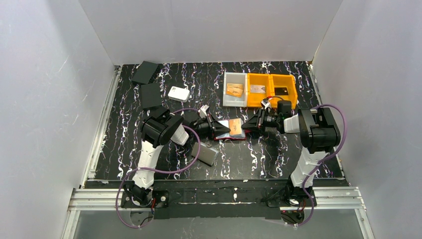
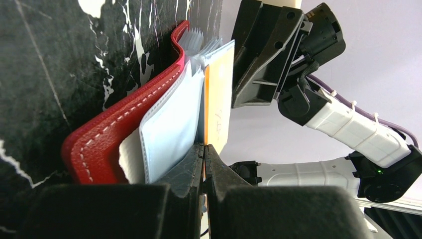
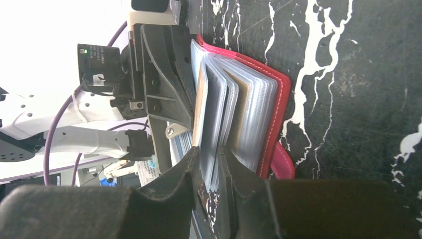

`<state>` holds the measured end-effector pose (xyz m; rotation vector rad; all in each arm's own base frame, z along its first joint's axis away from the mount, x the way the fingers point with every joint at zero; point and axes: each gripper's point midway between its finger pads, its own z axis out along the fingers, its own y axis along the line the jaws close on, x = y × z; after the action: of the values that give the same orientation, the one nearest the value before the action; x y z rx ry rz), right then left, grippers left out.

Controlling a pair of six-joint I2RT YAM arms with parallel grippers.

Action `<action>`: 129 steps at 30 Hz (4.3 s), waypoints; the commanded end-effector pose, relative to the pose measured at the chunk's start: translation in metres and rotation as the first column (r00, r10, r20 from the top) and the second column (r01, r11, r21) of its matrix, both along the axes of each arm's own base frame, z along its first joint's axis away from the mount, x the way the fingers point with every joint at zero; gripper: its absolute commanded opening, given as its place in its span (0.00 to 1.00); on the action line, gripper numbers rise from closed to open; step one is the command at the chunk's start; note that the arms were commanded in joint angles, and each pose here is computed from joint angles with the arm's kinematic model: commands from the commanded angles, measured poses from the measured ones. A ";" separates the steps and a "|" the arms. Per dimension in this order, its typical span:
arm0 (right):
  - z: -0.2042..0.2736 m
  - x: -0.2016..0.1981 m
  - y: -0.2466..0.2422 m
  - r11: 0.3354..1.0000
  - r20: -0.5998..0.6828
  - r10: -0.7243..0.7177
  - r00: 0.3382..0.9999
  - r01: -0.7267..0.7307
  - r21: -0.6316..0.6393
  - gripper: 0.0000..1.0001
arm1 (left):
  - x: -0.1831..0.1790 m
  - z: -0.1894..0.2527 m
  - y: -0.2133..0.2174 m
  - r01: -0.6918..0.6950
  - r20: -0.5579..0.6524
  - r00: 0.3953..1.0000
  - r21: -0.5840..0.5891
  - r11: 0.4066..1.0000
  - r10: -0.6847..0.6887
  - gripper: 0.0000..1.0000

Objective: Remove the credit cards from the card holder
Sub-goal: Remove the credit card from the card holder.

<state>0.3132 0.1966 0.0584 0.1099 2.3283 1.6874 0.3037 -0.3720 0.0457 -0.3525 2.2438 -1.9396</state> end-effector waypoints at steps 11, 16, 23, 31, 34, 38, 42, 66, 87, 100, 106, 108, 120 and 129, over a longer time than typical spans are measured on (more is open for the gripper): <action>0.006 -0.007 0.009 0.997 0.012 0.076 0.997 -0.077 0.029 0.38 | -0.002 0.025 -0.009 0.036 0.083 0.996 -0.061 0.997 -0.031 0.00; 0.006 -0.007 0.007 0.997 0.004 0.067 0.998 -0.067 0.036 0.40 | -0.002 0.027 -0.009 0.034 0.083 0.996 -0.070 0.997 -0.028 0.00; 0.011 -0.005 0.005 0.997 0.016 0.059 0.998 -0.060 0.051 0.48 | -0.001 0.026 -0.008 0.030 0.078 0.997 -0.070 0.997 -0.025 0.00; 0.009 -0.004 0.002 0.998 0.001 0.045 0.999 -0.045 0.054 0.52 | -0.001 0.027 -0.008 0.026 0.076 0.997 -0.073 0.997 -0.021 0.00; 0.011 -0.001 -0.003 0.998 0.002 0.033 0.999 -0.033 0.061 0.65 | -0.001 0.026 -0.007 0.024 0.074 0.997 -0.071 0.997 -0.019 0.00; 0.009 0.001 -0.007 0.999 -0.004 0.011 1.000 -0.010 0.052 0.63 | 0.000 0.026 -0.006 0.020 0.069 0.998 -0.072 0.997 -0.015 0.00; 0.001 0.005 -0.015 0.999 -0.028 -0.035 0.999 0.035 0.017 0.55 | 0.000 0.027 -0.006 0.018 0.070 0.997 -0.076 0.997 -0.013 0.00; -0.001 -0.003 0.001 0.999 0.006 0.046 0.999 -0.046 -0.025 0.44 | 0.000 0.029 -0.008 0.035 0.073 0.997 -0.083 0.996 -0.029 0.00; 0.021 -0.009 0.017 0.991 0.026 0.112 0.993 -0.113 0.072 0.35 | -0.002 0.028 -0.009 0.045 0.069 0.997 -0.082 0.996 -0.040 0.00; 0.012 -0.012 0.020 0.989 0.014 0.140 0.990 -0.140 0.055 0.01 | -0.002 0.024 -0.008 0.041 0.061 0.997 -0.077 0.996 -0.036 0.00; 0.001 -0.007 0.009 0.995 0.013 0.105 0.994 -0.105 0.001 0.01 | 0.001 0.023 -0.003 0.026 0.052 0.998 -0.074 0.997 -0.022 0.00; -0.001 -0.005 0.004 0.996 0.015 0.088 0.996 -0.087 -0.012 0.01 | 0.001 0.023 0.001 0.020 0.048 0.999 -0.072 0.997 -0.017 0.00; -0.009 0.004 -0.015 0.999 0.013 0.012 1.000 -0.011 -0.053 0.01 | 0.004 0.019 0.013 0.003 0.030 1.000 -0.064 0.998 -0.001 0.00; -0.011 0.006 -0.019 0.998 0.009 -0.006 1.000 0.007 -0.063 0.01 | 0.003 0.014 0.020 -0.006 0.015 1.000 -0.054 0.999 0.007 0.00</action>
<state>0.3135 0.1836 0.0473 0.1117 2.3840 1.6654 0.3055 -0.3592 0.0482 -0.3726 2.2153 -1.9830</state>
